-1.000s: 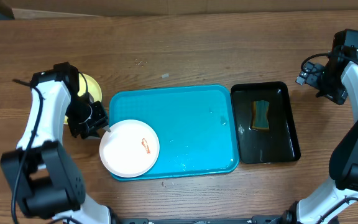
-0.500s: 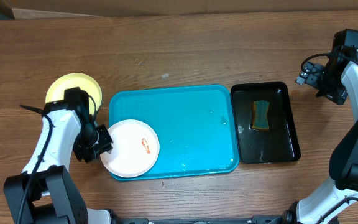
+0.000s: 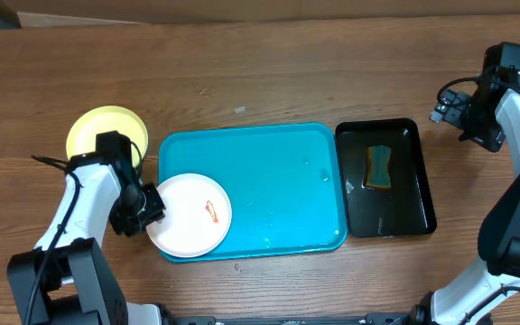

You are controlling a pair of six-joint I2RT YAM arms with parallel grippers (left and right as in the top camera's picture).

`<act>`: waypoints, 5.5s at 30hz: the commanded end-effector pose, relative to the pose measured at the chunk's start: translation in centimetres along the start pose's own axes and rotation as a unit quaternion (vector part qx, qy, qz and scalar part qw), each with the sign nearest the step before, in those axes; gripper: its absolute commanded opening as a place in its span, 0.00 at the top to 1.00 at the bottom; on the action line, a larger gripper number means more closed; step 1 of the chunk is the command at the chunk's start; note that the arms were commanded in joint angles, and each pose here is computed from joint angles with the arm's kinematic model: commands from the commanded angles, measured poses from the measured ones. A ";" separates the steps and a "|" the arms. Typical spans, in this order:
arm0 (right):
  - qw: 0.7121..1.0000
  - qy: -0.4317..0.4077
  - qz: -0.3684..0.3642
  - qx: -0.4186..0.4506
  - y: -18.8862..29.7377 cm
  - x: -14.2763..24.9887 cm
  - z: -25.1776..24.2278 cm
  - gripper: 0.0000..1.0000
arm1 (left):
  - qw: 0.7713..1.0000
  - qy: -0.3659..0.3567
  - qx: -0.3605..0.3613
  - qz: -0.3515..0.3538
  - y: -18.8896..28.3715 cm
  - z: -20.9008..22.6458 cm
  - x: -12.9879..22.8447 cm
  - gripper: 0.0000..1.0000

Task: Clean dirty plates on tray and stack at the side
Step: 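Move the left gripper to the orange-stained white plate and grip its rim, then drag the stained white plate toward the tray center with the left gripper, then hold the white plate rim steady with the left gripper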

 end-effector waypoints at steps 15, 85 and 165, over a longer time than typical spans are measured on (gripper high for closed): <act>1.000 -0.004 -0.019 -0.005 1.2 -0.7 0.0 0.00 | 0.959 -0.150 0.236 -0.041 1.1 -10.0 -0.2 0.71; 1.000 -0.004 -0.019 -0.005 1.2 -0.7 0.1 0.00 | 0.997 -0.075 -0.028 -0.025 -1.5 -4.7 1.4 0.62; 1.000 -0.004 -0.019 -0.006 1.2 -0.7 0.1 0.00 | 0.966 -0.229 0.052 -0.106 -2.3 -17.4 -2.9 0.71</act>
Point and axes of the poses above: each gripper's point midway between its finger pads, its own y axis back along the fingers, its own z axis along the line the jaws close on, x = y × z, the point moved 2 cm from there along y, back along the fingers, and after that the axes turned 9 degrees about -y, right-handed, at the moved point
